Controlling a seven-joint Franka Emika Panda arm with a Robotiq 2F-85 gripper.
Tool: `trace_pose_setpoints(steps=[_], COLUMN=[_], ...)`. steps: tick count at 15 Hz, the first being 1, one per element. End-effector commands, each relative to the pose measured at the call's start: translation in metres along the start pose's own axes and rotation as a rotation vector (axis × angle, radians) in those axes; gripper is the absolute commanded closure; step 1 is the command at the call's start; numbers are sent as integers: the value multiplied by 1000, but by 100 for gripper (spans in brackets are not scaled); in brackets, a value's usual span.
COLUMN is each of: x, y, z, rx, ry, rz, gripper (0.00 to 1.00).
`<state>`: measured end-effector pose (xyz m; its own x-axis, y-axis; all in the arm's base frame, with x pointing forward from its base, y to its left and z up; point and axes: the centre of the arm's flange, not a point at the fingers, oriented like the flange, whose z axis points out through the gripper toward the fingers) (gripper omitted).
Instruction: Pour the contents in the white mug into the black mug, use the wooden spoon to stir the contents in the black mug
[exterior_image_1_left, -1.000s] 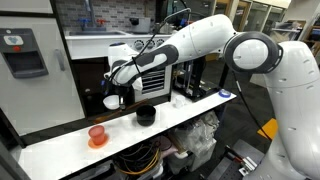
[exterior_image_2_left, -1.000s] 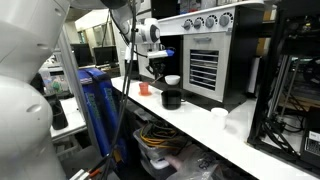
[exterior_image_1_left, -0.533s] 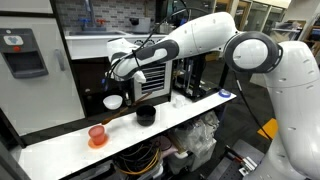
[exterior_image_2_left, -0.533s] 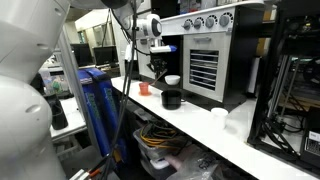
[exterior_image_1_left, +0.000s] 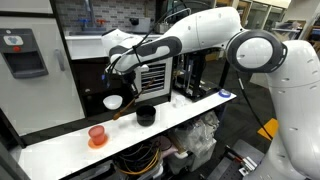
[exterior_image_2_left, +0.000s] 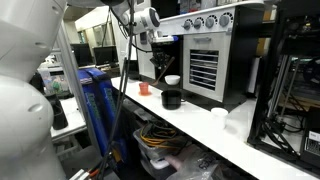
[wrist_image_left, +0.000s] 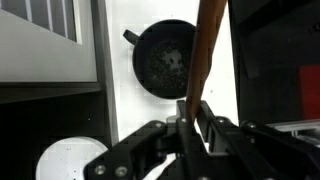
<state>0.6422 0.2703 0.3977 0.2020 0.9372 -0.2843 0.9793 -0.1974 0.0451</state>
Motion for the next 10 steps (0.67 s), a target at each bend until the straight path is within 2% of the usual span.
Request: trace_pose_setpoints(steps=[1,7,10], x=[-2,1,0], y=[-1,-6,-5], z=[-17,-31,-32], rx=[-40,-104,-147], ry=[-107,-260,-310], rz=[-82,-184,-221], gripper=[96,96,96])
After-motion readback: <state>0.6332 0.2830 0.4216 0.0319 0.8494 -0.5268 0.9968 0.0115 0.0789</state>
